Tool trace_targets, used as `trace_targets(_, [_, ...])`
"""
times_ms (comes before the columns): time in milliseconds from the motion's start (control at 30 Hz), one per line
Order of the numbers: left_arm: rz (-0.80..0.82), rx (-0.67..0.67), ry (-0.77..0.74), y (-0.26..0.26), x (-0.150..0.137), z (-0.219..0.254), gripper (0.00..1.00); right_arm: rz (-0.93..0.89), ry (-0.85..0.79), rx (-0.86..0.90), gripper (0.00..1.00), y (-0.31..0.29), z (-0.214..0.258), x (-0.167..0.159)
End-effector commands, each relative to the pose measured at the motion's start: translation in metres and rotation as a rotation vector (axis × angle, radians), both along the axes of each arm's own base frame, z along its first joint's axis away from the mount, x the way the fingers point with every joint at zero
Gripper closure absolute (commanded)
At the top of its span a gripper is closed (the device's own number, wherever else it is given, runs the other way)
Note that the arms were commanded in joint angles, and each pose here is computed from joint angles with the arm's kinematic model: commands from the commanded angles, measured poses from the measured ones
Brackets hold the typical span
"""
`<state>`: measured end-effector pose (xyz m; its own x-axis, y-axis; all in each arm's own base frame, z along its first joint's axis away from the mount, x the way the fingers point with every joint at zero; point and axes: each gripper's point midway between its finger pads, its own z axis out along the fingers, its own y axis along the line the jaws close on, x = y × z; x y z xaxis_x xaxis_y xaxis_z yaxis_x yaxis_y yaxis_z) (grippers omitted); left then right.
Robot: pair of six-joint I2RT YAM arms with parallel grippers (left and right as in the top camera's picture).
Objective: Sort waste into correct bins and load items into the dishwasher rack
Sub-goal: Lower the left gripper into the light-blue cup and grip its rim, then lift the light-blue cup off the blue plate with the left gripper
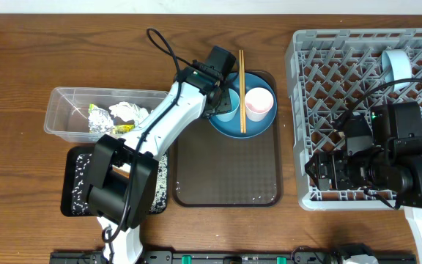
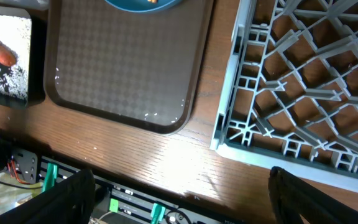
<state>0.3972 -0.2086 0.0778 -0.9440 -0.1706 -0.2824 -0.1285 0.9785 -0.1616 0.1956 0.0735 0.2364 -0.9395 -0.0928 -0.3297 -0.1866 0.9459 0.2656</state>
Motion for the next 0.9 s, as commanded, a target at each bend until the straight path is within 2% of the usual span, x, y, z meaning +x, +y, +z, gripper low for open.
trace_targets(0, [0.010,0.014,-0.018,0.003,0.000,0.003,0.69,0.001,-0.011,-0.005,0.14,-0.002,0.002,0.000])
trace_targets(233, [0.004,0.017,-0.011,0.002,-0.003,-0.001,0.74,0.001,-0.009,-0.005,0.14,-0.002,0.002,0.000])
trace_targets(400, [0.008,0.016,-0.012,0.003,-0.003,-0.004,0.93,0.001,-0.011,-0.005,0.14,-0.002,0.002,0.000])
trace_targets(533, [0.035,0.029,-0.049,0.013,0.004,0.009,0.94,0.001,-0.013,-0.004,0.09,-0.002,0.002,0.001])
trace_targets(633, [0.072,0.020,-0.131,0.027,0.012,0.045,0.94,0.006,-0.018,-0.006,0.01,-0.002,0.002,0.002])
trace_targets(700, [0.089,-0.017,-0.197,0.033,0.014,0.077,0.94,0.031,-0.031,-0.013,0.01,-0.001,0.003,0.002])
trace_targets(833, [-0.010,-0.196,-0.300,0.030,-0.001,0.149,0.94,0.051,-0.044,0.008,0.02,0.003,0.005,0.004])
trace_targets(867, [-0.039,-0.265,-0.306,0.029,-0.009,0.165,0.94,0.109,-0.058,0.048,0.02,0.012,0.008,0.003])
